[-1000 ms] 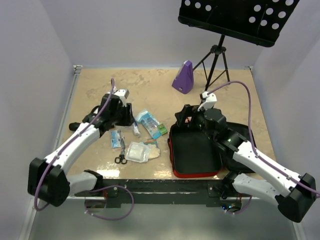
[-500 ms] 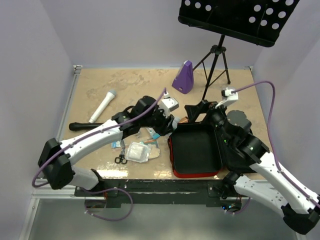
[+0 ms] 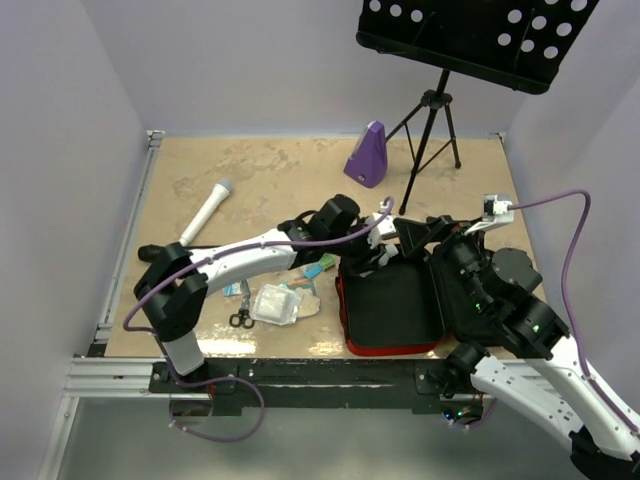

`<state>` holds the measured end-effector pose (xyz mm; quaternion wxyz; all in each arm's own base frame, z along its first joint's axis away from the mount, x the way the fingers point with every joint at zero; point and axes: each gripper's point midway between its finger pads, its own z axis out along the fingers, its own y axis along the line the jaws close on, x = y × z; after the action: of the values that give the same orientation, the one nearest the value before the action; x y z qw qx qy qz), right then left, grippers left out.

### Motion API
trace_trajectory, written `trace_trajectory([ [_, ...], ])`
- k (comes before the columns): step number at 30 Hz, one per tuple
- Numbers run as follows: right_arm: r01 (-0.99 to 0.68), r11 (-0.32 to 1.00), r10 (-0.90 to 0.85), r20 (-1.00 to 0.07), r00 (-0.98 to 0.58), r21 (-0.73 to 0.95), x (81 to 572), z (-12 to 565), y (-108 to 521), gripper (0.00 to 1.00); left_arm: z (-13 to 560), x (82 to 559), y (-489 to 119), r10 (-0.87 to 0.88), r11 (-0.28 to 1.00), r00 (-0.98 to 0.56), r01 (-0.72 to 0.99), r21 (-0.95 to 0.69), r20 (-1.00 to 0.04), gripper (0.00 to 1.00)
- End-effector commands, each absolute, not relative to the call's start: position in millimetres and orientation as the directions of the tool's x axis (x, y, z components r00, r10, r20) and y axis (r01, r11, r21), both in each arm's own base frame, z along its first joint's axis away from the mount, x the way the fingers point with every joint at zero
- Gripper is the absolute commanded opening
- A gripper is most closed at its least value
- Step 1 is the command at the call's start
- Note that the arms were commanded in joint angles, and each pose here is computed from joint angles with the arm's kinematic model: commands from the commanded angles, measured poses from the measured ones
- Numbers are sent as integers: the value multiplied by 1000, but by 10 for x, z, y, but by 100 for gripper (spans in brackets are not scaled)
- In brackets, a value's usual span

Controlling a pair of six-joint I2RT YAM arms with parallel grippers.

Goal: Organize the medicine kit

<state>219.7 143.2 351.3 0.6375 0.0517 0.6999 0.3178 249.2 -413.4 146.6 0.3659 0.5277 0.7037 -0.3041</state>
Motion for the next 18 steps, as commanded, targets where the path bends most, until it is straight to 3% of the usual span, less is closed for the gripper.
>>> trace_trajectory([
  [1,-282,797,501,-845,-188,535,2201,3403,1352,98,1712,2523,-4526,471,133,-3,989,67,-882,29],
  [10,-264,780,549,-823,-146,568,2144,3488,1221,98,1182,2568,-4808,577,60,56,992,111,-815,28],
  [18,-268,770,564,-814,-138,579,2105,3515,1187,98,914,2725,-5035,581,79,39,992,103,-813,28],
])
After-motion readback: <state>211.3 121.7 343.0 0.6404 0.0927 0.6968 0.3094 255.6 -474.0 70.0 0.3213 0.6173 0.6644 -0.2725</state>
